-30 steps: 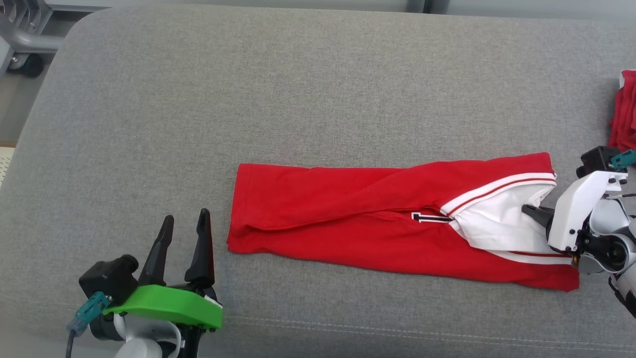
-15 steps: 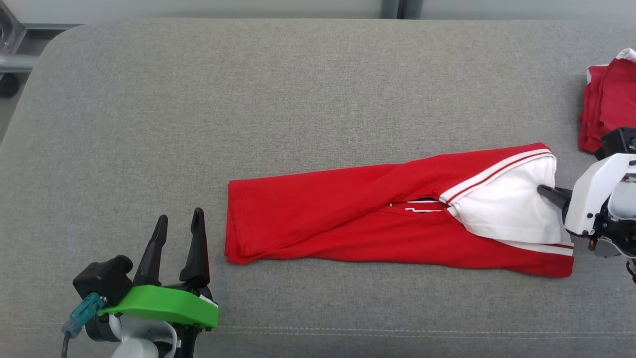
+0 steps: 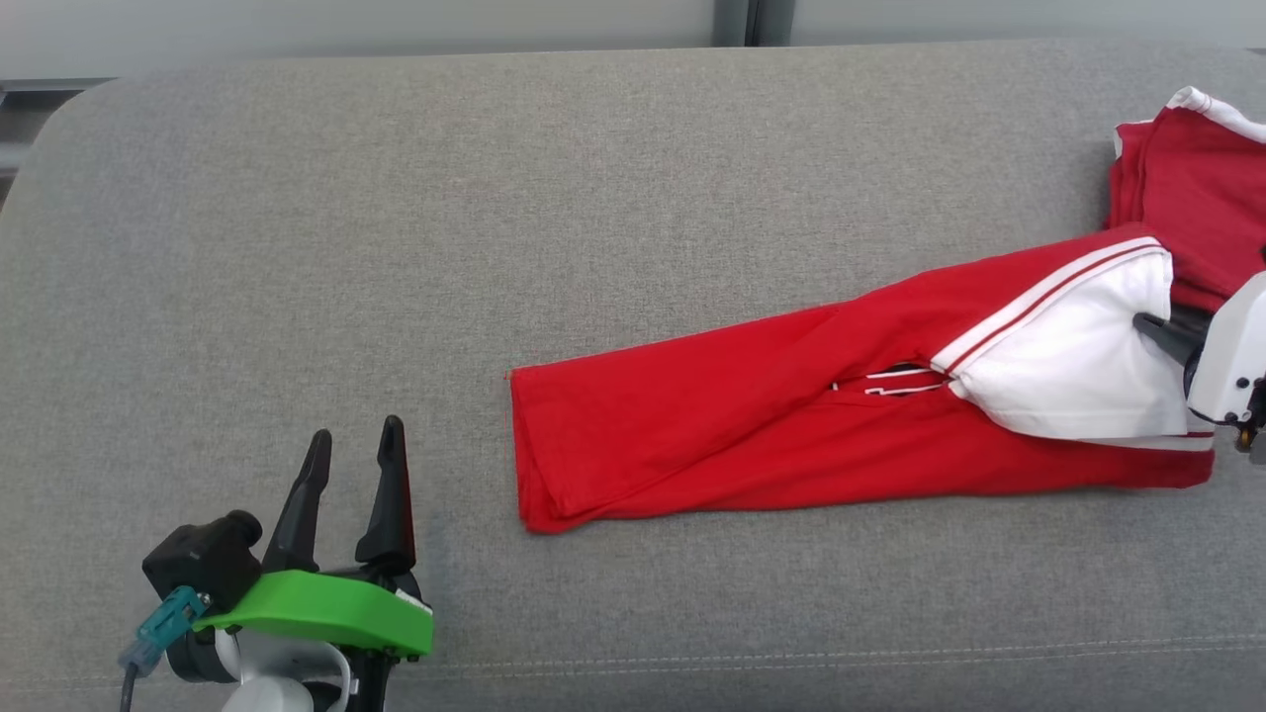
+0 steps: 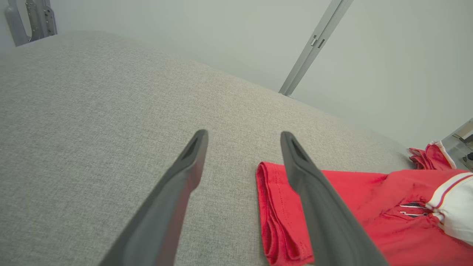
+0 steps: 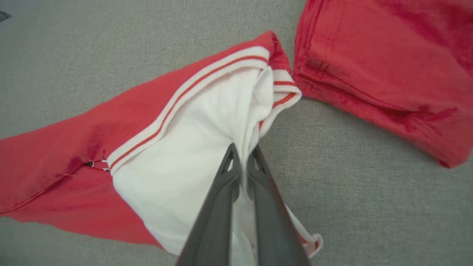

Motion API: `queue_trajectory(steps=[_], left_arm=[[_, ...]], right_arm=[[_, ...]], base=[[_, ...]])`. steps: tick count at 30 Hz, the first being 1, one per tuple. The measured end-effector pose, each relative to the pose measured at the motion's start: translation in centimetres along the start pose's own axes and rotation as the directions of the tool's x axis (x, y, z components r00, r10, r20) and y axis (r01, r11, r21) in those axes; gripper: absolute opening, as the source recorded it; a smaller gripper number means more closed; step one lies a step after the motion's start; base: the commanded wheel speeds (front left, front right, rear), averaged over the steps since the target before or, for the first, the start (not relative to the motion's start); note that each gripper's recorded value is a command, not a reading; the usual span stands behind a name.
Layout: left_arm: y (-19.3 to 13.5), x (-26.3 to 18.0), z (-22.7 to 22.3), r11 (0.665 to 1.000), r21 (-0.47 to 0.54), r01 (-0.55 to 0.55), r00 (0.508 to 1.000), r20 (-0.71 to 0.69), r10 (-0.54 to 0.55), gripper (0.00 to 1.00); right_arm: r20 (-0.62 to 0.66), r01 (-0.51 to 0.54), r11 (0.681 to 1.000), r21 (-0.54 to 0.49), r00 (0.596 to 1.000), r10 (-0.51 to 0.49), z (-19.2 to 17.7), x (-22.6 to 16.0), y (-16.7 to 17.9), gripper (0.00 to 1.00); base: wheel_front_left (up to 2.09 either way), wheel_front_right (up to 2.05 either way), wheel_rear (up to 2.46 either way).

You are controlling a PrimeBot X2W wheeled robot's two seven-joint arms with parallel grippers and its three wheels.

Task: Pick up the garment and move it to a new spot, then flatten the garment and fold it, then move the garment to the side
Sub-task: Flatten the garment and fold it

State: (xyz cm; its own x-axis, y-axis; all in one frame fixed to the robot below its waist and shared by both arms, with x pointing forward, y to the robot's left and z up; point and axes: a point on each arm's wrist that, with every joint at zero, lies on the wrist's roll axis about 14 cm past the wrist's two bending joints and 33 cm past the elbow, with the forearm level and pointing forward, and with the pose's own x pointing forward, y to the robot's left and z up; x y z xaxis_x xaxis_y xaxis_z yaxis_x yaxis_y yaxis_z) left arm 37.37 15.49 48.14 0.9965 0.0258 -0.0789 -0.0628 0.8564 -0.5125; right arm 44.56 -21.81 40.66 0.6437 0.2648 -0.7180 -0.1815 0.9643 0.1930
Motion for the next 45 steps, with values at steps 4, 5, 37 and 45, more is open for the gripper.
queue_trajectory(steps=[4,5,37,45], left_arm=[[-0.4,0.1,-0.2,1.000,0.002,0.014,1.000,-0.007,-0.014,1.00],[-0.5,0.1,-0.2,1.000,0.002,0.015,1.000,-0.009,-0.015,1.00],[-2.1,-1.2,0.2,0.998,-0.009,0.054,0.999,0.003,-0.054,1.00],[-0.9,-2.4,0.7,1.000,-0.012,0.013,1.000,0.023,-0.013,1.00]], right_arm=[[0.024,0.042,0.999,-0.016,0.999,-0.042,1.1,-1.1,-1.7,0.00],[0.030,0.054,0.998,-0.019,0.998,-0.054,1.4,-1.3,-2.3,0.00],[0.015,-0.437,0.890,-0.132,0.896,0.443,1.3,-2.1,17.4,0.00],[-0.095,-0.557,0.817,-0.149,0.830,0.549,-1.3,-1.6,23.5,0.00]], base=[[0.00,0.00,0.00],[0.00,0.00,0.00],[0.00,0.00,0.00],[0.00,0.00,0.00]])
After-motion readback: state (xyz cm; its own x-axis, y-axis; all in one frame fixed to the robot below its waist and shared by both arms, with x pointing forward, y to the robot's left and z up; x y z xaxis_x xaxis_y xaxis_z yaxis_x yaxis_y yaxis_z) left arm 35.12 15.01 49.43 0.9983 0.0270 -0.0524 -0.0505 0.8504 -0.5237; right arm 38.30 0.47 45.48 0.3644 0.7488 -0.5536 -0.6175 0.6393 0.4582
